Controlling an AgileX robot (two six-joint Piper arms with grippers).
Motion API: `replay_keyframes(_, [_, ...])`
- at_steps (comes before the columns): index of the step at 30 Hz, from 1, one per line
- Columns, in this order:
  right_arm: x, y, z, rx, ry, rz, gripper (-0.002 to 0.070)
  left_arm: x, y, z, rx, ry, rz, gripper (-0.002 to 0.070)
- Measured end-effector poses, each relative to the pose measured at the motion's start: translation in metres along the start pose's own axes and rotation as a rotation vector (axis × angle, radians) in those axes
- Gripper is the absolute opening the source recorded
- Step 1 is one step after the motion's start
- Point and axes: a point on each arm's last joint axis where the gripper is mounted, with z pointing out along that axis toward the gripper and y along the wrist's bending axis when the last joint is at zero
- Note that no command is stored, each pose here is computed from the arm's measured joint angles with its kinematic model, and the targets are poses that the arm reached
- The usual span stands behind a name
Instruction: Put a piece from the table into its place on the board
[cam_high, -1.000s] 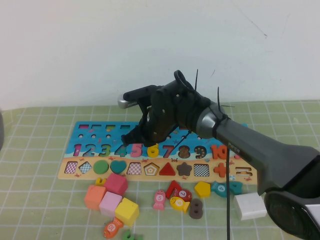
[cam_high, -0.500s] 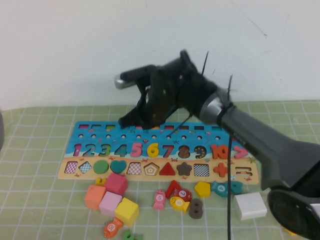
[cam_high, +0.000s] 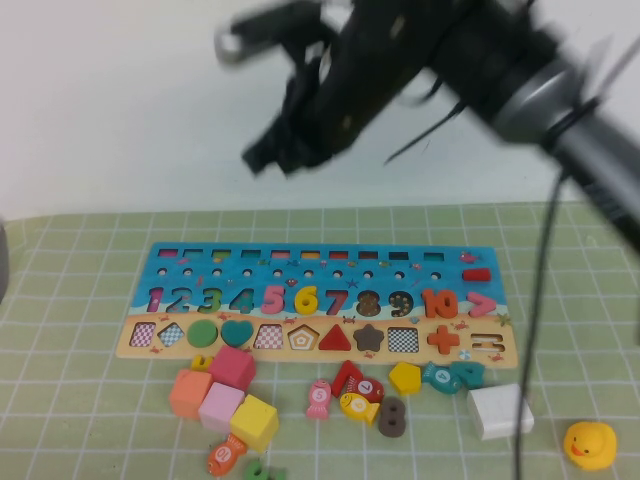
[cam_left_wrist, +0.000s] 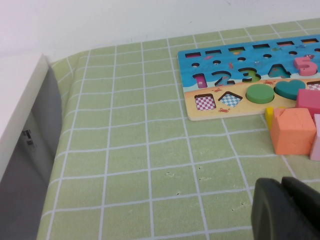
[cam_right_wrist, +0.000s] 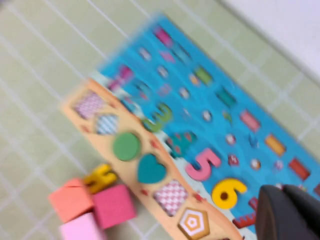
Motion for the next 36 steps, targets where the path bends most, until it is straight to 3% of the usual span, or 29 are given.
replay_keyframes(8, [-0.014,0.014,-0.120,-0.027,-0.212,-0.105,-0.0001,0.000,0.000,0.000,0.000,0.000,0.000,-0.0001])
replay_keyframes(15, [0.009,0.025,-0.191,-0.052,-0.253,-0.173,-0.0001,0.000,0.000,0.000,0.000,0.000,0.000,-0.0001])
replay_keyframes(26, [0.108,0.037,-0.251,-0.034,-0.414,-0.150,-0.0001,0.000,0.000,0.000,0.000,0.000,0.000,-0.0001])
replay_keyframes(36, [0.206,0.042,-0.242,-0.027,-0.375,-0.127,-0.0001,0.000,0.000,0.000,0.000,0.000,0.000,-0.0001])
